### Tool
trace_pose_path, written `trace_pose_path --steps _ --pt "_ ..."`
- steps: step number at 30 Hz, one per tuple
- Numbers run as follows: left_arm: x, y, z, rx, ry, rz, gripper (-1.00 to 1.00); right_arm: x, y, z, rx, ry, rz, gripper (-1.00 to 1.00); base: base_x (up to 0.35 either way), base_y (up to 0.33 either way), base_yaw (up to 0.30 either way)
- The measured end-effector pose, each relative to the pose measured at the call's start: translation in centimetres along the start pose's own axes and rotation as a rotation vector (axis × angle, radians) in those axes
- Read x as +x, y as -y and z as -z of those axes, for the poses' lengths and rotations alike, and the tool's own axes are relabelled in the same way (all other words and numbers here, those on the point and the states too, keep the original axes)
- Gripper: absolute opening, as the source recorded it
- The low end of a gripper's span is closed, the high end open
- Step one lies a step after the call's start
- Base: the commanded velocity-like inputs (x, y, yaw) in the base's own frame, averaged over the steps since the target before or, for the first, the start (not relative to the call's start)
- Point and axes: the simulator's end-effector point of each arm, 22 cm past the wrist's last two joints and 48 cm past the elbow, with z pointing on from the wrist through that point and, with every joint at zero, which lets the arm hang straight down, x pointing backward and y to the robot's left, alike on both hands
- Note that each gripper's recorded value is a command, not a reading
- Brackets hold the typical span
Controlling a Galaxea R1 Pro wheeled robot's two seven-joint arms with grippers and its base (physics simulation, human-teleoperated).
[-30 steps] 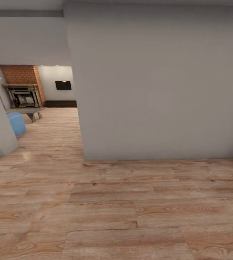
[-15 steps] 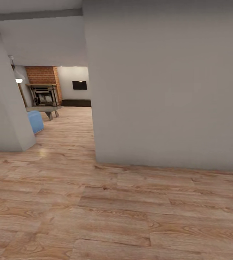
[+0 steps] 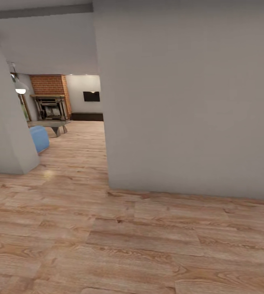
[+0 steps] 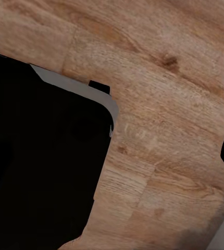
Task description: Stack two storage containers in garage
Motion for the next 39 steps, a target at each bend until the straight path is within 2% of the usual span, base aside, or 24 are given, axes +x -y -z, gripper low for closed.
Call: trace_pose_path --steps 26,39 --pt "0.00 0.00 0.00 0.000 0.000 0.000 1.00 0.02 0.08 0.00 0.001 0.000 0.000 1.00 0.322 0.000 0.272" --pt "0.00 0.00 0.00 0.000 0.000 0.000 1.00 0.00 0.09 0.00 0.001 0.001 -0.003 1.00 0.321 0.000 0.058"
